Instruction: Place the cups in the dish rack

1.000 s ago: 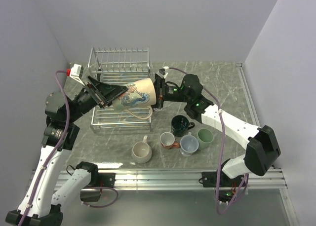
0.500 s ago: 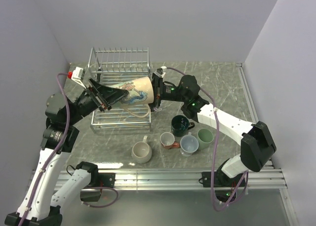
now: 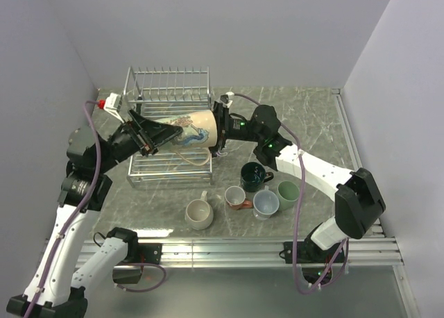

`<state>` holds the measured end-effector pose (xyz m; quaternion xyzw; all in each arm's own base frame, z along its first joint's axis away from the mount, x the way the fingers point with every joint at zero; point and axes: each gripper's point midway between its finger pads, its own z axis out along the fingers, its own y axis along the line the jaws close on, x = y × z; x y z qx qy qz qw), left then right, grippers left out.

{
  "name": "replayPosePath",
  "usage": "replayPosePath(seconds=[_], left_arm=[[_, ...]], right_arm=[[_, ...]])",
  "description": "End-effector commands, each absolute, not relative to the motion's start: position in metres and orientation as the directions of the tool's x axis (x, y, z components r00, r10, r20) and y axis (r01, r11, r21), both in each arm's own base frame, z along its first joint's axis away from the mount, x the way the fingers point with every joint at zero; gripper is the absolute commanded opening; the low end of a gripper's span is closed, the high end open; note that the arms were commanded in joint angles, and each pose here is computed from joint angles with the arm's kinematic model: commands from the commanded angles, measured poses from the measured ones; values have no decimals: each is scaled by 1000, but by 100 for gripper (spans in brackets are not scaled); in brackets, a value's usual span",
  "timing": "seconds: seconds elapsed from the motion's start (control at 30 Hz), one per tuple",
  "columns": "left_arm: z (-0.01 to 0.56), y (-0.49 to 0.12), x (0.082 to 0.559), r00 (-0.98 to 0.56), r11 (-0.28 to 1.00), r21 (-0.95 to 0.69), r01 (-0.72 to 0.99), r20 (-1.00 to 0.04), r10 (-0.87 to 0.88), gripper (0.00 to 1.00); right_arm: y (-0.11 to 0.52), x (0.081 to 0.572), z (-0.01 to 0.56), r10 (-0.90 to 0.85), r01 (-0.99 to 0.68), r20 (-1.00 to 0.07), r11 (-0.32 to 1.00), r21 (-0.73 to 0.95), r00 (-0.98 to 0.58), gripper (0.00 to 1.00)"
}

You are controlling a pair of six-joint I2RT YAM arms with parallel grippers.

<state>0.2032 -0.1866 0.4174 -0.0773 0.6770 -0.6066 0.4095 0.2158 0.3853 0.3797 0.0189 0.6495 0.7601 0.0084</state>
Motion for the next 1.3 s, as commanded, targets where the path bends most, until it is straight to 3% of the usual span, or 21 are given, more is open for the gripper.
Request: replayPosePath(seconds=[0.0, 0.3, 0.33, 0.4, 0.43, 0.47, 0.57, 0.73, 0.83, 1.1, 1.27], left_arm=[[441, -186, 198, -613, 283, -841, 462, -533, -583, 0], [418, -172, 218, -578, 440, -823, 360, -567, -587, 0], [414, -171, 222, -576, 459, -819, 344, -570, -586, 0], [408, -164, 227, -560, 513, -802, 305, -587, -585, 0], [402, -162, 235, -561, 540, -794, 279, -591, -580, 0], [399, -156, 235, -559, 584, -772, 251, -608, -564, 0], [385, -135, 259, -509, 698, -702, 138, -655, -558, 0], [324, -93, 307, -510, 849, -505, -154, -695, -506, 0], [299, -79, 335, -521, 886, -395, -242, -718, -462, 0], [230, -64, 410, -596, 914, -119, -388, -723, -348, 0], [220, -56, 441, -605, 906, -22, -423, -737, -301, 1]], right_arm=[[375, 220, 403, 82, -84, -69, -189, 978, -994, 56], [337, 253, 340, 209, -45, -59, 71, 996, -976, 61], [328, 257, 316, 228, 37, 0, 156, 987, -974, 61], [305, 275, 286, 287, 32, -53, 283, 959, -956, 60], [290, 270, 257, 302, 131, 12, 376, 917, -953, 59], [271, 278, 241, 324, 115, -37, 438, 891, -945, 57], [230, 277, 199, 372, 196, -35, 564, 802, -927, 56], [212, 263, 183, 369, 202, -45, 603, 771, -928, 55], [211, 257, 180, 357, 197, -43, 609, 768, -933, 54], [200, 238, 168, 314, 177, -56, 664, 727, -948, 53], [194, 229, 166, 305, 168, -67, 680, 714, -950, 53]])
